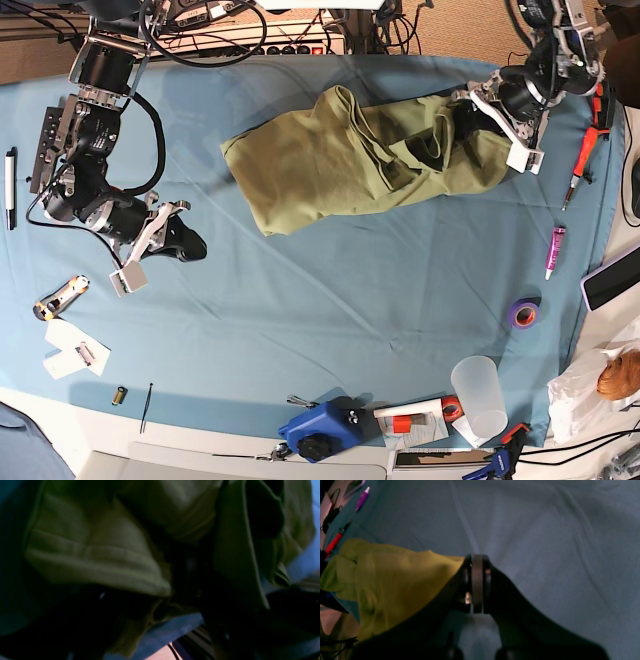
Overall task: Layout the t-shirt on the table in an organized manner, then fold the t-shirt properly
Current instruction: 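Grasp the other strip end with the left gripper and fold it inward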
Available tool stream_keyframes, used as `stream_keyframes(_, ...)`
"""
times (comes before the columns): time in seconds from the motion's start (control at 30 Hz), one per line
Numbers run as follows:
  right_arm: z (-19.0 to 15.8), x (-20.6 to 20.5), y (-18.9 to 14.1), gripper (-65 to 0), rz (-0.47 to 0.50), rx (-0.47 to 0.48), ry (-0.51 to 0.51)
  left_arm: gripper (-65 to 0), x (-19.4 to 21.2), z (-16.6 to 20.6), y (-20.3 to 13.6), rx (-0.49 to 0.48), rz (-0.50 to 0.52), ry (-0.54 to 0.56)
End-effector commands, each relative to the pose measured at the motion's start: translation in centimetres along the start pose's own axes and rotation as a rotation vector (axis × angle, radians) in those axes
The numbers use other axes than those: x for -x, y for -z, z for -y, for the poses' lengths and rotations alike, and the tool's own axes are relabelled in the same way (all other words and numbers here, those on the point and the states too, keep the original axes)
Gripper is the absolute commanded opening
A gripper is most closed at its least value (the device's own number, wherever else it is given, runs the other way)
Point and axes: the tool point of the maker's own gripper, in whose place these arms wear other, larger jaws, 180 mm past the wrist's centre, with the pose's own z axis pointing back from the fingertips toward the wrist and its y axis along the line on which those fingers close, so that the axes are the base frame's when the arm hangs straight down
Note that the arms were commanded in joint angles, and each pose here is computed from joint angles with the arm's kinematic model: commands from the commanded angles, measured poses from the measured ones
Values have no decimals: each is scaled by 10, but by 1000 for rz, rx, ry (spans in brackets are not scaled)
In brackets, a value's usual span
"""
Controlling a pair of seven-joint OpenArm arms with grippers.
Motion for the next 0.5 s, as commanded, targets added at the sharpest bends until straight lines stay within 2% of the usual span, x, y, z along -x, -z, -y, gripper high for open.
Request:
stream_keyframes(0.0, 0, -18, -6, -650, 52, -2, -31, -379, -13, 3, -2, 2, 41, 12)
stream_keyframes(0.07, 1, -18, -6, -650, 50, -1, -31, -379, -13, -4, -2, -37, 32, 13)
stream_keyframes(0.13, 2, -17, -6, -650, 44, 6, -34, -379, -9, -17, -3, -116, 4, 15)
stream_keyframes(0.23, 4, -16, -6, -650, 36, 15, -36, -379, 5, -30, -6, -190, -64, -37)
stream_keyframes(0.33, 3, -16, -6, -650, 37, 15, -36, -379, 13, -22, -5, -145, -92, -88)
stream_keyframes(0.47, 3, -16, -6, -650, 36, 15, -36, -391, 11, -1, -4, -33, -74, -157)
